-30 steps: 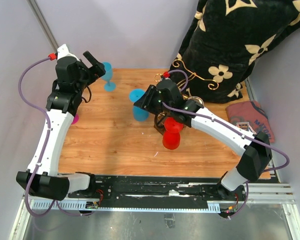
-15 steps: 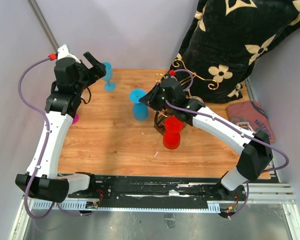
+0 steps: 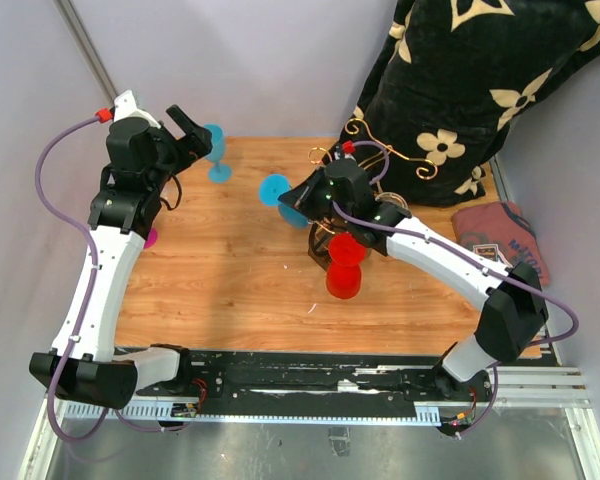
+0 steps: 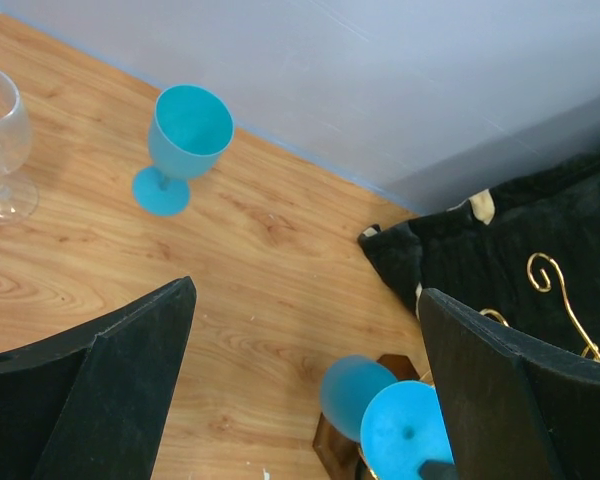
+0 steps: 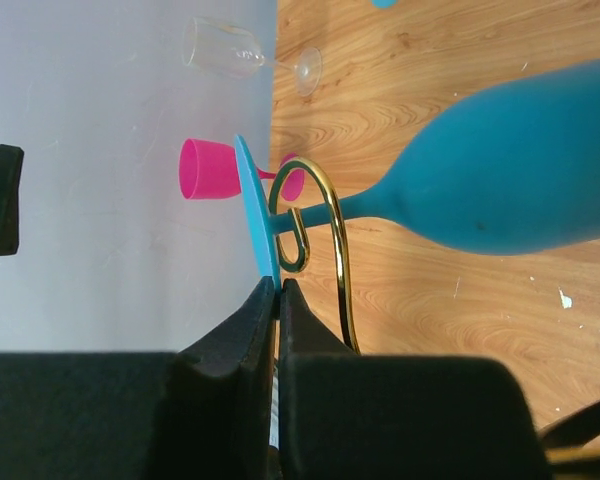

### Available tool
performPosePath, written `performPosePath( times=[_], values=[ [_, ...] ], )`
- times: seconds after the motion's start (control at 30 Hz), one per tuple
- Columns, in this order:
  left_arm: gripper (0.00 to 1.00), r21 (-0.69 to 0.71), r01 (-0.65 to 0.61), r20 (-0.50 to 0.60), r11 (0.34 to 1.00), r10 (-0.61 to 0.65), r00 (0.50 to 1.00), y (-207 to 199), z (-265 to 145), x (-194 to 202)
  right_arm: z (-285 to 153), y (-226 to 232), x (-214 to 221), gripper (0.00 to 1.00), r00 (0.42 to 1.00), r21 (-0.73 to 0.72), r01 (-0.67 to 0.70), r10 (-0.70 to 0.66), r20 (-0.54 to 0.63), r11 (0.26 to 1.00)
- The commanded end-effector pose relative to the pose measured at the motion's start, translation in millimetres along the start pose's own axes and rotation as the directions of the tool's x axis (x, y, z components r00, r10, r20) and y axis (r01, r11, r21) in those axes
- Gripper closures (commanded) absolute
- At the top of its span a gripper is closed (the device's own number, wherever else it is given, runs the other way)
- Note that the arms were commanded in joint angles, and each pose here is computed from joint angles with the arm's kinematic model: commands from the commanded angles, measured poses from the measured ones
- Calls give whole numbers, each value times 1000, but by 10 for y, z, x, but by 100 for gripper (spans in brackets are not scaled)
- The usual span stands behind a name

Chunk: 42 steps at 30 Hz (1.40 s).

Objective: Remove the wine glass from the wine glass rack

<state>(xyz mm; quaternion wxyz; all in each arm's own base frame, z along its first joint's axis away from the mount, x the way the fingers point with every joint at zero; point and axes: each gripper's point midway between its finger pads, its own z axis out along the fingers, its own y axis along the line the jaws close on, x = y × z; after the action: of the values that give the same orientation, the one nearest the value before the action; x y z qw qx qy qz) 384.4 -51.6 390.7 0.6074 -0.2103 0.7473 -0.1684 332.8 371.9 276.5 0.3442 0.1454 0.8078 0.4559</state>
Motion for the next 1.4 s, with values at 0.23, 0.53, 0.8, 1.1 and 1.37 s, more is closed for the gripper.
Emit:
performPosePath(
  times=[0.23, 0.53, 0.8, 1.1, 1.37],
  values=[
    [0, 58, 22, 15, 998, -23, 1000, -109, -76, -47, -182, 86, -432, 99, 991, -82, -56, 65, 116, 995],
    [0, 58, 13, 17, 998, -13, 1000, -109, -98, -60, -315, 136, -593, 99, 987, -99, -51, 65, 145, 994],
    [0, 77, 26, -3, 997, -26, 1000, -139, -88, -11, -225, 284, -539, 99, 995, -138, -59, 70, 73, 989],
    [0, 65, 5, 15, 998, -5, 1000, -109, -126, -51, -30, 366, -547, 99, 997, -140, -64, 70, 34, 988],
    [0, 68, 3, 8, 998, -4, 1000, -106, -115, -21, -77, 264, -701, 99, 995, -118, -53, 63, 81, 992]
  ],
)
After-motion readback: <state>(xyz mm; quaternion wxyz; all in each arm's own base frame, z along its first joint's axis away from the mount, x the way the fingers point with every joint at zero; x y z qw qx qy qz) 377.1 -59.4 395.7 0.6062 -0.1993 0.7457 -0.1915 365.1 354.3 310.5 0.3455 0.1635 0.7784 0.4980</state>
